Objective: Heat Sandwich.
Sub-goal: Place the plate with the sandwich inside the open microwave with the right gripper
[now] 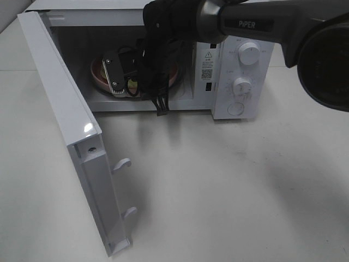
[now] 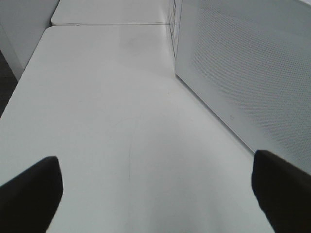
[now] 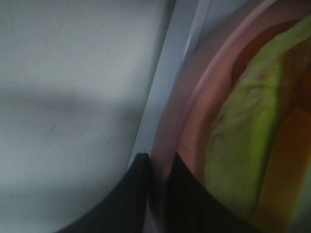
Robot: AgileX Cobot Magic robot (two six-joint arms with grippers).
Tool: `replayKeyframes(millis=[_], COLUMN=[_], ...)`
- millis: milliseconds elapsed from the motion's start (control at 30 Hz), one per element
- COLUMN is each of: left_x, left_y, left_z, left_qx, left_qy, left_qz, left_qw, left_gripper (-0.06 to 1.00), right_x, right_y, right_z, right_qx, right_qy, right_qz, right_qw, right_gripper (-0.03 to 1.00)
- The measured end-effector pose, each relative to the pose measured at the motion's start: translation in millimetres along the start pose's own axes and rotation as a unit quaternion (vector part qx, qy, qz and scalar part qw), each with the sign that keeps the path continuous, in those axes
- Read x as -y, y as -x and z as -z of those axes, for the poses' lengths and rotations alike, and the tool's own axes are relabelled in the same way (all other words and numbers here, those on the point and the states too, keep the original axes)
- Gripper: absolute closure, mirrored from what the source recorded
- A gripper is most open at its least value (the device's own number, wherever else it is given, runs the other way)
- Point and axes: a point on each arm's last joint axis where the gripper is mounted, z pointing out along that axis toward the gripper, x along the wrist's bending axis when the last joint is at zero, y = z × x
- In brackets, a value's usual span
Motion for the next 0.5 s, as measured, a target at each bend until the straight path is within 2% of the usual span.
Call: replayKeyframes(millis=[100,133,167,267,300,333,500], left_x=[0.0,0.0,0.0,0.0,0.0,0.0,0.0], left_y=[0.0,0.0,-0.1,-0.1,-0.1,-0.1,-0.1], left_z=[0.0,0.0,0.0,0.0,0.0,0.0,0.0], left_qx=[0.0,0.0,0.0,0.0,0.0,0.0,0.0], left_qy=[0.0,0.0,0.0,0.0,0.0,0.0,0.0], left_qz=[0.0,0.0,0.0,0.0,0.0,0.0,0.0], left_qw=[1.0,1.0,1.0,1.0,1.0,1.0,1.0], left_gripper=[-0.05,-0.05,-0.05,-0.05,-0.05,-0.05,-0.05], right_x=[-0.4,-0.4,-0.4,-0.4,-0.4,-0.4,-0.7], right_y=[1.4,1.4,1.6,1.6,1.6,1.5,2.6], right_z=[0.6,0.6,0.6,0.6,0.6,0.6,3.8], right_qx=[0.005,0.005,0.006,0.006,0.006,0.006,0.008], right_qy=[0.002,0.002,0.002,0.002,0.002,0.002,0.004], right_qz=[-0.02,-0.02,-0.027,-0.04,-0.04,-0.051,-0.078], right_qw=[1.0,1.0,1.0,0.999,0.999,0.999,0.997], right_gripper=[0.75,0.75,0.65,0.48,0.48,0.38,0.23])
